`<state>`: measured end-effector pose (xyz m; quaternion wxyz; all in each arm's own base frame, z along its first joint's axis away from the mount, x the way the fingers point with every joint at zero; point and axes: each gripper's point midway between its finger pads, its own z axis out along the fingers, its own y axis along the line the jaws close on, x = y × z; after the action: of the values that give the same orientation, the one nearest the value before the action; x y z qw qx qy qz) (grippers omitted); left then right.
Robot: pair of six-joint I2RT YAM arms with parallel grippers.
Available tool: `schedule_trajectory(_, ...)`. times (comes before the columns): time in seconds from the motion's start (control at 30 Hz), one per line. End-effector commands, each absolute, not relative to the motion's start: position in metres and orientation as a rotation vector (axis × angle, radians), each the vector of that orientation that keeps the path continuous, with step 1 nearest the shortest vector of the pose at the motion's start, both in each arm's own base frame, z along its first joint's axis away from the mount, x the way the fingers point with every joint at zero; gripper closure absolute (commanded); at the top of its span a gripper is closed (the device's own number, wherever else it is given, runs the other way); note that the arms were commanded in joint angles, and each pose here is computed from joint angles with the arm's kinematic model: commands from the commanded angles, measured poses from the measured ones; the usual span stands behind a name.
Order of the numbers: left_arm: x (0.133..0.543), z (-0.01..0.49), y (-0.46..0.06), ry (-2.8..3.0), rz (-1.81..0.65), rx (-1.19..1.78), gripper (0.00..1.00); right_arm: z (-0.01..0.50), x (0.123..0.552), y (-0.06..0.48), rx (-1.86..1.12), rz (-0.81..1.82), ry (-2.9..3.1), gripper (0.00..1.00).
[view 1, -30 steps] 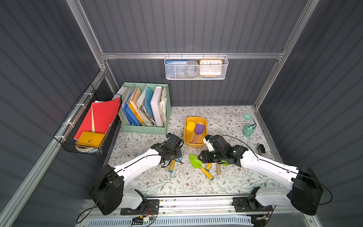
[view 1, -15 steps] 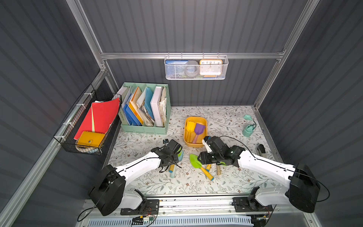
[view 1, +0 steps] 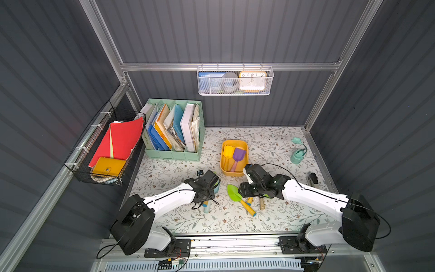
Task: Put the shovel into the storage box
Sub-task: Pick up the shovel from the center of the board.
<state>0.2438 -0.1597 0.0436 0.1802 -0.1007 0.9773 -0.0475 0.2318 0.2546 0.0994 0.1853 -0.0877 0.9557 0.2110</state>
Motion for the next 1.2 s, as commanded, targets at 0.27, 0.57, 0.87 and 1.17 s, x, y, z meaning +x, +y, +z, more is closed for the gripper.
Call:
schedule_trajectory(0.27,0.238,0.033,-0.16,2.793,-0.104,-0.272,0.68,0.101,0.236,0.251,-0.219,0.558,2.685,0.46)
schedule_trajectory(0.57,0.243,0.053,-0.162,2.754,-0.128,-0.273,0.8,0.098,0.236,0.25,-0.204,0.557,2.686,0.46)
schedule_trajectory(0.87,0.253,0.08,-0.171,2.702,-0.184,-0.251,0.88,0.1,0.237,0.248,-0.193,0.553,2.677,0.46)
schedule_trajectory(1.17,0.272,0.109,-0.189,2.639,-0.257,-0.213,0.91,0.104,0.241,0.238,-0.17,0.527,2.66,0.46)
